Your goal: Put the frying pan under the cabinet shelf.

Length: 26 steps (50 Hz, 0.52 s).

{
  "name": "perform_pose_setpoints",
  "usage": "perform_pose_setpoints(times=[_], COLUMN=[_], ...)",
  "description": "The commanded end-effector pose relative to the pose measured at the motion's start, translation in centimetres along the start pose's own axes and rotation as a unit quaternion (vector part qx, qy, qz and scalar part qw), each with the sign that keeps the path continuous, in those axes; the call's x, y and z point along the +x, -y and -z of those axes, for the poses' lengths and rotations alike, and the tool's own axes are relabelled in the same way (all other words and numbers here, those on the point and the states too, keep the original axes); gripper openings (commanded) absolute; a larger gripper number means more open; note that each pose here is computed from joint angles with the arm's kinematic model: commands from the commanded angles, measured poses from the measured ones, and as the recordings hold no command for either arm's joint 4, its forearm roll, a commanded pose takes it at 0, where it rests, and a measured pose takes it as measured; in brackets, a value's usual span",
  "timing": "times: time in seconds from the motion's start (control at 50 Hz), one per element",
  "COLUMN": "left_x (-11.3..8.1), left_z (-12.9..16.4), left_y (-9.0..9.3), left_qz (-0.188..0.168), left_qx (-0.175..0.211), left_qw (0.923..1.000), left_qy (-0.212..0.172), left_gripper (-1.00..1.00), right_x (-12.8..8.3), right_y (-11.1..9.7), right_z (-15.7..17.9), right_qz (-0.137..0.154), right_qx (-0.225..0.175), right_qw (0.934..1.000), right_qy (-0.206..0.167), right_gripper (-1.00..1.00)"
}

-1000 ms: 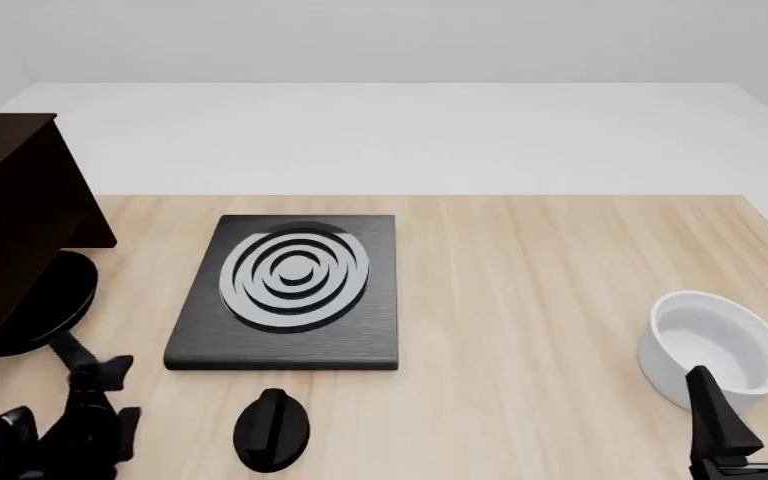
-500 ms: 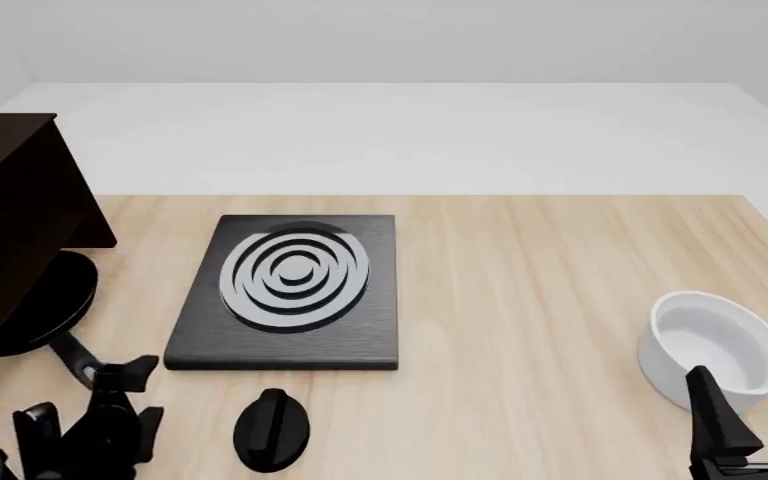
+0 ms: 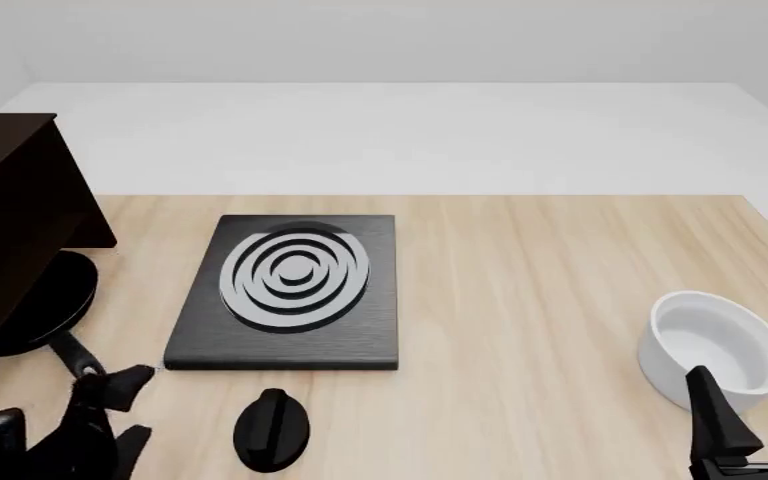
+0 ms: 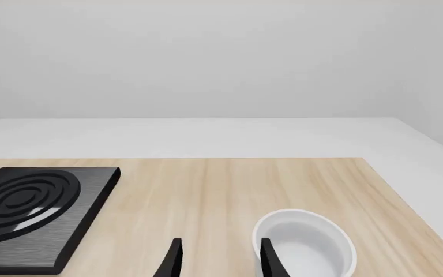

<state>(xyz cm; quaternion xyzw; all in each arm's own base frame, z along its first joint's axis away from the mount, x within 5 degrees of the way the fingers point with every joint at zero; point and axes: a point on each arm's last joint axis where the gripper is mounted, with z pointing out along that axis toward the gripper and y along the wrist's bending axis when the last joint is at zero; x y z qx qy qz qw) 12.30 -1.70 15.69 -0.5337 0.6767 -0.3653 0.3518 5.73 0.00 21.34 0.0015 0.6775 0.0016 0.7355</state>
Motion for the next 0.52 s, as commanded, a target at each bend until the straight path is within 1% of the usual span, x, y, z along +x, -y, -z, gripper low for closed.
perform_pose_setpoints(times=[0.02,0.04,0.06,0.08,0.1,0.12,0.14,0.18,0.2,0.22,0.24,0.26,0.3,0.32,0.34,0.36,0.38,0.4,0.42,0.44,0.46,0.48,0.5,0.52], left_x=[0.2,0.2,0.0,0.0,-0.5,-0.5,-0.5,-0.5,-0.2,-0.3,-0.3,-0.4,-0.4,-0.4,-0.5,-0.5,-0.6,-0.6,-0.6,-0.6,-0.5,-0.5,-0.6,-0.6], left_z=[7.1,7.1,7.5,7.4,9.5,9.5,10.8,10.8,10.1,10.4,10.4,11.5,11.5,12.0,13.9,13.9,14.6,14.6,14.3,14.3,13.5,13.5,14.5,14.5], left_y=[-3.2,-3.2,-2.5,-2.6,-0.1,0.0,1.2,1.3,0.6,0.9,0.9,1.9,1.9,2.5,4.2,4.2,4.8,4.8,4.6,4.6,4.0,4.0,5.0,5.0], left_qz=[-0.134,-0.134,-0.176,-0.176,-0.233,-0.233,-0.28,-0.28,-0.265,-0.284,-0.284,-0.316,-0.316,-0.328,-0.379,-0.379,-0.424,-0.424,-0.438,-0.438,-0.424,-0.424,-0.47,-0.47], left_qx=[0.01,0.01,0.023,0.023,0.034,0.034,0.044,0.044,0.049,0.045,0.045,0.05,0.05,0.064,0.089,0.089,0.092,0.092,0.096,0.096,0.094,0.094,0.105,0.105], left_qw=[0.9908,0.9908,0.9834,0.9834,0.9697,0.9697,0.9566,0.9566,0.9625,0.9569,0.9569,0.9455,0.9455,0.9413,0.9186,0.9186,0.8972,0.8971,0.8901,0.8901,0.8977,0.8977,0.8713,0.8713], left_qy=[0.015,0.015,0.035,0.035,0.066,0.066,0.066,0.066,0.034,0.042,0.042,0.057,0.057,0.051,0.067,0.067,0.083,0.083,0.082,0.082,0.073,0.073,0.093,0.093], left_gripper=[1.0,1.0,1.0,1.0,1.0,1.0,1.0,1.0,1.0,1.0,1.0,1.0,1.0,1.0,1.0,1.0,1.0,1.0,1.0,1.0,1.0,1.0,1.0,1.0], right_x=[0.0,0.0,0.0,0.0,0.0,0.0,0.0,0.0,0.0,0.0,0.0,0.0,0.0,0.0,0.0,0.0,0.0,0.0,0.0,0.0,0.0,0.0,0.0,0.0], right_y=[0.0,0.0,0.0,0.0,0.0,0.0,0.0,0.0,0.0,0.0,0.0,0.0,0.0,0.0,0.0,0.0,0.0,0.0,0.0,0.0,0.0,0.0,0.0,0.0], right_z=[0.0,0.0,0.0,0.0,0.0,0.0,0.0,0.0,0.0,0.0,0.0,0.0,0.0,0.0,0.0,0.0,0.0,0.0,0.0,0.0,0.0,0.0,0.0,0.0], right_qz=[0.0,0.0,0.0,0.0,0.0,0.0,0.0,0.0,0.0,0.0,0.0,0.0,0.0,0.0,0.0,0.0,0.0,0.0,0.0,0.0,0.0,0.0,0.0,0.0], right_qx=[0.0,0.0,0.0,0.0,0.0,0.0,0.0,0.0,0.0,0.0,0.0,0.0,0.0,0.0,0.0,0.0,0.0,0.0,0.0,0.0,0.0,0.0,0.0,0.0], right_qw=[1.0,1.0,1.0,1.0,1.0,1.0,1.0,1.0,1.0,1.0,1.0,1.0,1.0,1.0,1.0,1.0,1.0,1.0,1.0,1.0,1.0,1.0,1.0,1.0], right_qy=[0.0,0.0,0.0,0.0,0.0,0.0,0.0,0.0,0.0,0.0,0.0,0.0,0.0,0.0,0.0,0.0,0.0,0.0,0.0,0.0,0.0,0.0,0.0,0.0], right_gripper=[1.0,1.0,1.0,1.0,1.0,1.0,1.0,1.0,1.0,1.0,1.0,1.0,1.0,1.0,1.0,1.0,1.0,1.0,1.0,1.0,1.0,1.0,1.0,1.0])
